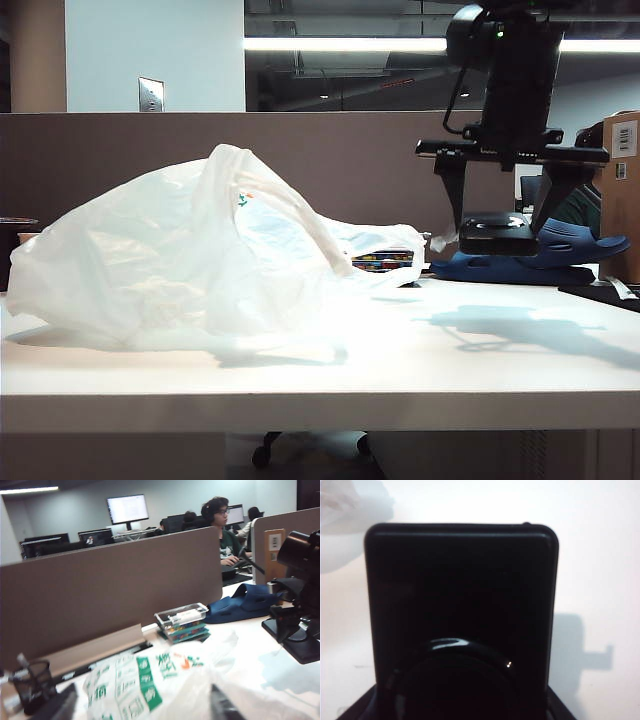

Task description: Put the power bank into the bag.

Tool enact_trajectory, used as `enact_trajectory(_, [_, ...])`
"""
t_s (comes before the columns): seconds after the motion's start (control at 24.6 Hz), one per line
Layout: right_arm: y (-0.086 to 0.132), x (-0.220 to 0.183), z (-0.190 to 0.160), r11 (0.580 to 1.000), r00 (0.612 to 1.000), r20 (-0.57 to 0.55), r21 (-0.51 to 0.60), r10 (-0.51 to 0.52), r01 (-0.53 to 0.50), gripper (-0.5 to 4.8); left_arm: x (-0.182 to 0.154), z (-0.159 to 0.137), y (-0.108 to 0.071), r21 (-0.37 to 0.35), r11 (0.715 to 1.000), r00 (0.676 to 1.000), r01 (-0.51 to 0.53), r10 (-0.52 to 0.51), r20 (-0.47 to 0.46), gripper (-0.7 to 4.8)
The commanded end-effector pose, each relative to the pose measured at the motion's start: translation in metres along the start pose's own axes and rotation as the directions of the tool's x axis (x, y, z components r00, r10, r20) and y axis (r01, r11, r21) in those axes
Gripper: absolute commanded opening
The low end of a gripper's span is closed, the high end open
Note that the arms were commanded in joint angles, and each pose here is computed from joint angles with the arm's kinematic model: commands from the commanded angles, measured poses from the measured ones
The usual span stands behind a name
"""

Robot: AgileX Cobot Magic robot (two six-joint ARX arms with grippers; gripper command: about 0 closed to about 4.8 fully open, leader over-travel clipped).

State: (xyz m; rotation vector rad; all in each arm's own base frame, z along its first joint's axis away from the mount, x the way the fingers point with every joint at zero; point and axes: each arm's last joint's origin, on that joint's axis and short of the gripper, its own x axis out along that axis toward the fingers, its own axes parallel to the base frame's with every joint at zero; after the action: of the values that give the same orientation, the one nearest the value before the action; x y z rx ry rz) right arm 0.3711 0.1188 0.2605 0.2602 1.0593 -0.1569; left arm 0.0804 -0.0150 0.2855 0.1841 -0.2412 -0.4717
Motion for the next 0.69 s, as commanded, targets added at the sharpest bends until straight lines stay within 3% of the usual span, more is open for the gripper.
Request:
enact_trajectory(0.04, [0.001, -0.012, 0.003, 1.0, 0.999, 0.027, -0.005, 0.028, -0.028, 2.6, 0.012, 0.02, 0.007, 0.036, 0.998, 0.998, 0.057, -0.057, 0.002, 4.02])
enact_trajectory(0.16, [-0.001, -0.018, 0.003, 0.999, 0.999, 0.03, -0.027, 0.034, -0.033, 2.6, 0.029, 0.035, 0.017, 0.025, 0.996, 0.996, 0.089, -0.088, -0.022, 4.07])
enact_trajectory(0.33, [-0.004, -0.026, 0.005, 0.998, 0.998, 0.034, -0.032, 0.057, -0.055, 2.6, 0.075, 0.054, 0.041, -0.028, 0.985, 0.981, 0.173, -0.174, -0.081, 4.15])
enact_trajectory(0.37, [-0.004, -0.026, 0.005, 0.997, 0.997, 0.024, -0.036, 0.067, -0.066, 2.6, 0.093, 0.056, 0.048, -0.065, 0.976, 0.97, 0.21, -0.216, -0.115, 4.79])
enact_trajectory(0.41, [-0.005, -0.026, 0.004, 0.997, 0.998, 0.015, -0.037, 0.064, -0.063, 2.6, 0.109, 0.056, 0.052, -0.096, 0.967, 0.956, 0.236, -0.249, -0.155, 4.79])
enact_trajectory(0.69, [-0.005, -0.026, 0.005, 0.997, 0.998, 0.016, -0.046, 0.069, -0.068, 2.6, 0.165, 0.045, 0.039, -0.001, 0.946, 0.916, 0.323, -0.313, -0.252, 4.79])
